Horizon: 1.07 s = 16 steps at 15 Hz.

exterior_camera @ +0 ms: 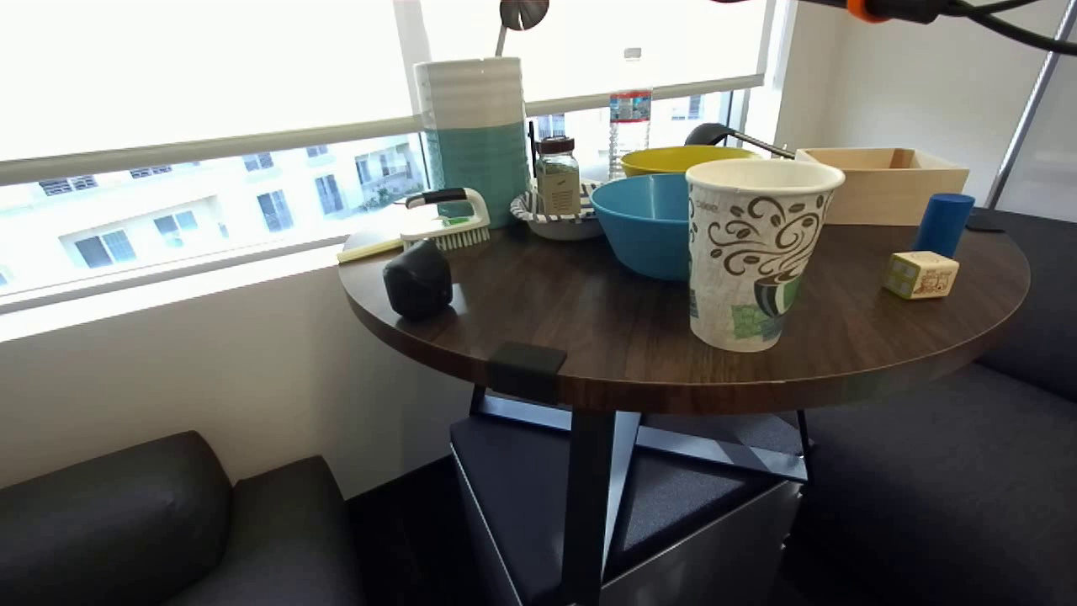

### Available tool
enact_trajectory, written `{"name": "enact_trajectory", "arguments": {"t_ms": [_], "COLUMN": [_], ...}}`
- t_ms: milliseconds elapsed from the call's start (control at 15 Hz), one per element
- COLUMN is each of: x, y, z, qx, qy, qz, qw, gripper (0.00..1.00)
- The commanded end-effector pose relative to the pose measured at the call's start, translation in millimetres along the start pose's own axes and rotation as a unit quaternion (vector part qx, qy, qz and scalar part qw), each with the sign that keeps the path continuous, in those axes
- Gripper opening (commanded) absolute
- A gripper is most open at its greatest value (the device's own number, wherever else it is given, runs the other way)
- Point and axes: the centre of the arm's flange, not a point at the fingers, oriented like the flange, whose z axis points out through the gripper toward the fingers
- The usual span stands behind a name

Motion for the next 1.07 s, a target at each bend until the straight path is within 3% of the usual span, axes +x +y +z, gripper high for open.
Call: {"name": "enact_trajectory", "arguments": {"t_ms": [0,800,1000], "x": [-4.7,-4.0,-4.9], "y": [-22.0,-21.5,-27.7], "z": [-10.1,-16.4,-17.3], "qx": [0.007,-0.002,0.003], "qy": [0.035,0.091,0.123], "qz": [-0.011,-0.046,-0.044], "qw": [0.9993,0.9948,0.9915], "gripper": [0.01,0.01,0.01]}}
